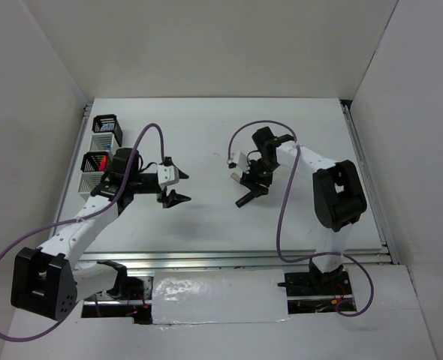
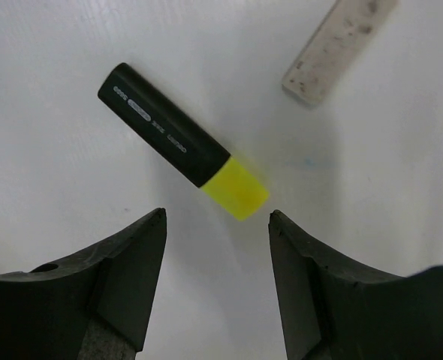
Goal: Sort the stationery into containers
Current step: Grab a piece of stationery with the left arm
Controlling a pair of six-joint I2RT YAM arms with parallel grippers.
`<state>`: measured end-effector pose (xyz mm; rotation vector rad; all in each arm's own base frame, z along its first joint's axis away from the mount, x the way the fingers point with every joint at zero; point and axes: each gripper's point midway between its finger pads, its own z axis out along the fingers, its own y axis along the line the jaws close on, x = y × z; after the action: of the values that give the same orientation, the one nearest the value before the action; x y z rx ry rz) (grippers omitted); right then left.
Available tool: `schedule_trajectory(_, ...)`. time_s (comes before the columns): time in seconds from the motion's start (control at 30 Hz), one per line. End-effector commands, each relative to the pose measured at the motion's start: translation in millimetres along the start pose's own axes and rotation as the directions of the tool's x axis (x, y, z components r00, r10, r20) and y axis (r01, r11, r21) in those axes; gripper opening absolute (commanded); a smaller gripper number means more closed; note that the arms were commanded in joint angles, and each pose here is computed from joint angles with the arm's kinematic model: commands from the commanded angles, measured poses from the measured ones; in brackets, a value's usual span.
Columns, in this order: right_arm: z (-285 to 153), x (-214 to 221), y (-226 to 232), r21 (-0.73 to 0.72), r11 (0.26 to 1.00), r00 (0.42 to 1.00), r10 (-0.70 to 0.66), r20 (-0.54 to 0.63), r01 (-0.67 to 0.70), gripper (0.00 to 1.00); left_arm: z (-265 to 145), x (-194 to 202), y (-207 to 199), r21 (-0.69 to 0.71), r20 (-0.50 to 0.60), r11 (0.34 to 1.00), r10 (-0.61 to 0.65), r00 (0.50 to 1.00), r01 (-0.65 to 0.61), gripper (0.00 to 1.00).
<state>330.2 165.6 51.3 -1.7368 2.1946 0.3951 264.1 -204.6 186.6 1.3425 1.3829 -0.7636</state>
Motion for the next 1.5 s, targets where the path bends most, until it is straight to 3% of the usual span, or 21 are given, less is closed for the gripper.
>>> schedule_trajectory(0.0, 12.3, -4.7, 5.8, -0.045, 0.999, 1.0, -0.004, 0.007, 0.004, 0.63, -0.6, -14.5, 2.0, -0.01, 0.049, 1.0, -0.026, 0.998, 0.026, 0.79)
schedule_trajectory(0.03, 9.1, -7.3, 4.3, -0.045, 0.999, 0.999, 0.026, 0.019, -0.025, 0.63, 1.1, -18.1, 8.7, -0.04, 0.051, 0.999, -0.021, 0.998, 0.023, 0.79)
schedule_trajectory(0.13, -18.9, -22.8, -6.8, -0.048, 0.985, 0.976, 0.17, 0.136, -0.165, 0.63, 21.8, -25.6, 21.6, -0.121, -0.001, 0.98, -0.162, 0.987, 0.16, 0.78)
schedule_trajectory(0.2, -53.9, -26.9, -20.9, -0.035, 0.958, 0.925, 0.284, 0.254, -0.285, 0.63, 40.2, -9.3, 21.4, -0.13, -0.09, 0.962, -0.254, 0.963, 0.242, 0.76)
schedule_trajectory(0.33, -104.2, -9.9, -33.8, -0.008, 0.874, 0.799, 0.447, 0.402, -0.485, 0.65, 87.8, -22.0, 23.3, -0.164, -0.138, 0.956, -0.268, 0.953, 0.245, 0.75)
schedule_trajectory(0.37, -120.6, -8.4, -32.7, 0.022, 0.865, 0.783, 0.443, 0.437, -0.502, 0.65, 103.8, -8.0, 20.8, -0.161, -0.185, 0.953, -0.285, 0.94, 0.257, 0.75)
schedule_trajectory(0.4, -128.7, 4.1, -35.7, 0.049, 0.841, 0.765, 0.463, 0.448, -0.538, 0.65, 120.6, -27.8, 15.9, -0.134, -0.203, 0.963, -0.257, 0.945, 0.233, 0.74)
schedule_trajectory(0.43, -124.7, 14.2, -29.7, 0.044, 0.819, 0.747, 0.499, 0.44, -0.572, 0.65, 130.9, -22.3, 20.8, -0.171, -0.258, 0.959, -0.264, 0.929, 0.226, 0.7)
schedule_trajectory(0.47, -133.1, 18.1, -26.2, 0.062, 0.809, 0.738, 0.499, 0.454, -0.585, 0.65, 152.2, 7.3, 16.1, -0.165, -0.351, 0.953, -0.299, 0.887, 0.255, 0.68)
schedule_trajectory(0.5, -136.3, 31.1, -26.7, 0.075, 0.782, 0.719, 0.525, 0.455, -0.619, 0.65, 168.0, -12.6, 29.5, -0.174, -0.343, 0.954, -0.292, 0.893, 0.245, 0.66)
schedule_trajectory(0.53, -131.5, 43.7, -21.5, 0.079, 0.751, 0.7, 0.566, 0.436, -0.656, 0.64, 183.1, 20.4, 20.9, -0.177, -0.429, 0.933, -0.36, 0.828, 0.314, 0.64)
schedule_trajectory(0.63, -134.9, 68.3, -15.5, 0.101, 0.668, 0.635, 0.635, 0.44, -0.738, 0.64, 210.3, 17.1, 36.4, -0.213, -0.42, 0.911, -0.413, 0.808, 0.354, 0.64)
schedule_trajectory(0.67, -138.5, 73.1, -14.3, 0.108, 0.647, 0.618, 0.645, 0.45, -0.755, 0.64, 220.8, 40.0, 37.0, -0.234, -0.46, 0.903, -0.43, 0.777, 0.361, 0.63)
schedule_trajectory(0.73, -138.8, 86.7, -12.3, 0.106, 0.586, 0.565, 0.693, 0.448, -0.803, 0.64, 238.1, 45.4, 38.6, -0.24, -0.493, 0.902, -0.431, 0.756, 0.358, 0.64)
schedule_trajectory(0.77, -140.8, 90.1, -12.7, 0.107, 0.569, 0.55, 0.703, 0.451, -0.815, 0.64, 245.3, 36.6, 46.4, -0.253, -0.48, 0.902, -0.431, 0.764, 0.35, 0.64)
schedule_trajectory(0.83, -142.9, 99.5, -12.5, 0.087, 0.525, 0.504, 0.738, 0.448, -0.847, 0.64, 252.0, 59.5, 34.9, -0.251, -0.546, 0.899, -0.438, 0.714, 0.36, 0.64)
schedule_trajectory(0.93, -146.2, 107.1, -14.0, 0.05, 0.489, 0.455, 0.764, 0.458, -0.871, 0.64, 259.5, 70.7, 27.2, -0.233, -0.587, 0.903, -0.426, 0.689, 0.36, 0.64)
schedule_trajectory(1.17, -139.5, 118.1, -13.9, 0.02, 0.455, 0.413, 0.79, 0.452, -0.891, 0.64, 265.8, 86.0, 4.7, -0.187, -0.623, 0.903, -0.413, 0.665, 0.386, 0.64)
schedule_trajectory(1.47, -138.1, 118.1, -16.1, 0.014, 0.454, 0.411, 0.792, 0.451, -0.891, 0.63, 267.2, 110.8, -18.1, -0.198, -0.7, 0.922, -0.37, 0.611, 0.332, 0.6)
